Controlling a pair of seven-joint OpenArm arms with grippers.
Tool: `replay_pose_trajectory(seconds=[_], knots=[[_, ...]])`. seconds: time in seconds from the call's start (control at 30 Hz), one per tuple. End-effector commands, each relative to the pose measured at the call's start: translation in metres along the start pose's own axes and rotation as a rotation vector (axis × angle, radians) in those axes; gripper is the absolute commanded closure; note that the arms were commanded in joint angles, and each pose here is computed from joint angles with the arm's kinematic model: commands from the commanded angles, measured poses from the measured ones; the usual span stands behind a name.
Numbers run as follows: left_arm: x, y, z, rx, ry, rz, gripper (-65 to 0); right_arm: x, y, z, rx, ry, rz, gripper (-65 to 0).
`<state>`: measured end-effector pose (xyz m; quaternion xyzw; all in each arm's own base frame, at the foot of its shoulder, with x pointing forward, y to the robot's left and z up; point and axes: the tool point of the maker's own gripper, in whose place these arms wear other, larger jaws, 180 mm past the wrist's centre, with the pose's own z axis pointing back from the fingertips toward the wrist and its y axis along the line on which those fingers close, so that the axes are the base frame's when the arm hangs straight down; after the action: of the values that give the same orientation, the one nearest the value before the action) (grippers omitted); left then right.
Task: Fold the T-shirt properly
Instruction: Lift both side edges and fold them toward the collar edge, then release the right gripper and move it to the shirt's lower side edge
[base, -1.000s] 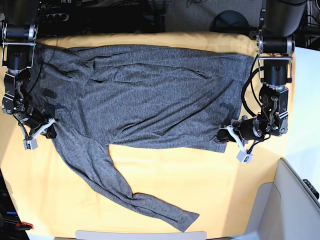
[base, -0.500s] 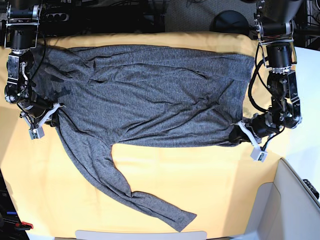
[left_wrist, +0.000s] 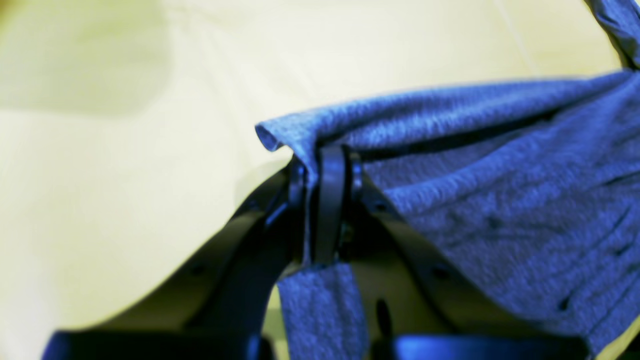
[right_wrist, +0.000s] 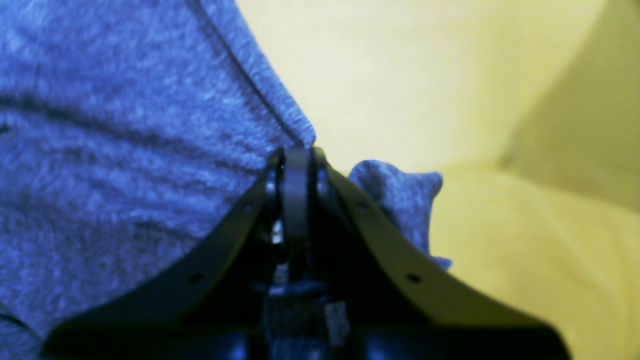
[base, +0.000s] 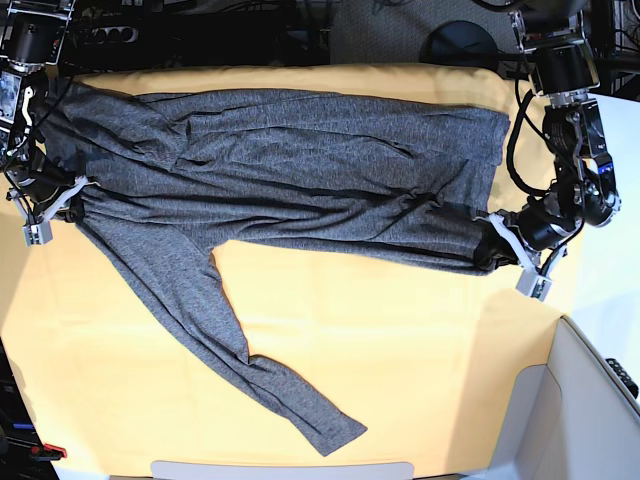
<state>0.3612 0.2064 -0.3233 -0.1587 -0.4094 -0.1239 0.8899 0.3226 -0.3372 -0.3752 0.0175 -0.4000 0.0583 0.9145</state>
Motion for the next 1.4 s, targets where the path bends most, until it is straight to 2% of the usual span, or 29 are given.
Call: replay_pose_trajectory(seconds=[0.0,0.27,0.63,0.83,0.93,1.0,1.2,1.37], knots=[[0.021,0.005,0.011,0.020,-0.069,-0.026,-0.2,0.025,-0.013,0.010,-0.029,-0.070,0.018,0.0],[0.006,0.000,0.031,0.048,-0.068,-0.051,-0.2,0.033,-0.023,0.020,-0.059,-0.111,0.000,0.0],[0.031,-0.014,0.044,0.052,-0.136,-0.129,-0.2,0.062,-0.006,0.016,-0.033,-0.189,-0.001,0.0],[0.023,-0.017,0.061,0.079,-0.142,-0.146,-0.2,0.058,-0.002,0.024,-0.034,-0.186,0.031,0.0],[0.017,-0.018,0.070,0.078,-0.138,-0.188,-0.2,0.052,-0.001,0.027,-0.035,-0.177,0.039,0.0],[0.009,-0.016,0.075,0.078,-0.122,-0.216,-0.2,0.048,-0.010,0.034,-0.060,-0.179,0.024,0.0],[-0.014,-0.007,0.084,0.106,-0.080,-0.180,-0.2,0.037,-0.043,0.055,-0.149,-0.194,-0.039,0.0],[-0.027,-0.004,0.089,0.117,-0.054,-0.160,-0.2,0.031,-0.052,0.061,-0.171,-0.184,-0.050,0.0]])
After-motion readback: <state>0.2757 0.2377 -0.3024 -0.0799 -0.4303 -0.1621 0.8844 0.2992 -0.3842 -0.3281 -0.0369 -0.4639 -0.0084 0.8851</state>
